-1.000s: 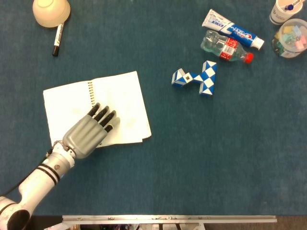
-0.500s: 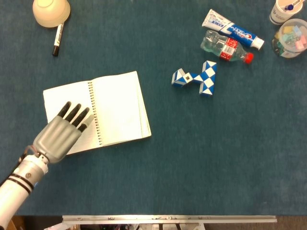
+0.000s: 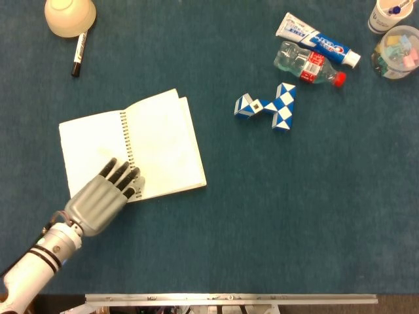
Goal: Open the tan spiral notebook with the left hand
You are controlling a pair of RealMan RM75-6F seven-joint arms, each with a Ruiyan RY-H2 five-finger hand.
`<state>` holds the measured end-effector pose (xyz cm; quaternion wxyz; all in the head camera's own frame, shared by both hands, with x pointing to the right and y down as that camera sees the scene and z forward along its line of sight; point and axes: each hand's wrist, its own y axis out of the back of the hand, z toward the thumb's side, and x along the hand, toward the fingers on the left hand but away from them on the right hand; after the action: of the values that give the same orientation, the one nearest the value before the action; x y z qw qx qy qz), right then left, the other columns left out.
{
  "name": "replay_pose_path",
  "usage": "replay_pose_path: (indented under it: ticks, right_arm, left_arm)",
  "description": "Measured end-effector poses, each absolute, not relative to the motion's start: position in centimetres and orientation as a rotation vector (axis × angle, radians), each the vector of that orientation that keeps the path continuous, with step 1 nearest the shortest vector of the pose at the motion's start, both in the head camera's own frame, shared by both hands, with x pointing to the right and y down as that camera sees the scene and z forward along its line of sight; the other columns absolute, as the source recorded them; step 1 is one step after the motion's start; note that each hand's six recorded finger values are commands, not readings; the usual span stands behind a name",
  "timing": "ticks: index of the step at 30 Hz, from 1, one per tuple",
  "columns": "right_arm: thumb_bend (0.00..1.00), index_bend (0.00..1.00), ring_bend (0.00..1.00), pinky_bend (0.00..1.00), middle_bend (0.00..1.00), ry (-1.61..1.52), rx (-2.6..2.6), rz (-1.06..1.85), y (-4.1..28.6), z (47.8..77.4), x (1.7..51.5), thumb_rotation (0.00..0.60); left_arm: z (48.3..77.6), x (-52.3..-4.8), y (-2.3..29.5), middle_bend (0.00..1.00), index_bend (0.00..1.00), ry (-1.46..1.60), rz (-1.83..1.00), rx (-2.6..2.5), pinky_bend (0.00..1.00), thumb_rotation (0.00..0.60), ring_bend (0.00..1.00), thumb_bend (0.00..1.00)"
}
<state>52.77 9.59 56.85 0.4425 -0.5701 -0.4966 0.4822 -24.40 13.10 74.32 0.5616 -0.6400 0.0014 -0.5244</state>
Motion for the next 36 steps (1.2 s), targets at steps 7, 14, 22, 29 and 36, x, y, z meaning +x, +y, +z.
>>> replay_pose_path:
  ticks: [7,14,22,29,36]
  right_arm:
    - [0.35,0.11,0.09,0.16,0.24,-1.237,-1.41,1.193,9.7,56.6,52.9,0.6]
    - [0.35,0.11,0.09,0.16,0.24,-1.237,-1.408,1.196,9.6,56.6,53.0,0.6]
    - [0.35,0.11,0.09,0.16,0.24,-1.219,-1.422,1.201,9.3,57.0,52.6,0.6]
    - [0.35,0.11,0.09,0.16,0.24,-1.188,-1.427,1.212,8.9,57.2,51.9,0.6]
    - [0.35,0.11,0.09,0.16,0.24,-1.168,-1.426,1.23,8.7,57.3,51.6,0.6]
  left_arm:
    - [74.6,-23.1,13.3,0.05,0.05,-0.002,-1.206,-1.511,0.09,0.6,0.0,0.63]
    - [74.1,-22.9,12.8,0.05,0.05,0.019,-1.204,-1.504,0.09,0.6,0.0,0.63]
    - [71.2,-25.2,10.0,0.05,0.05,0.225,-1.262,-1.489,0.09,0.6,0.0,0.63]
    - [68.3,-29.3,8.0,0.05,0.05,0.515,-1.342,-1.485,0.09,0.6,0.0,0.62]
    - [66.8,-34.0,7.8,0.05,0.05,0.801,-1.418,-1.477,0.09,0.6,0.0,0.61]
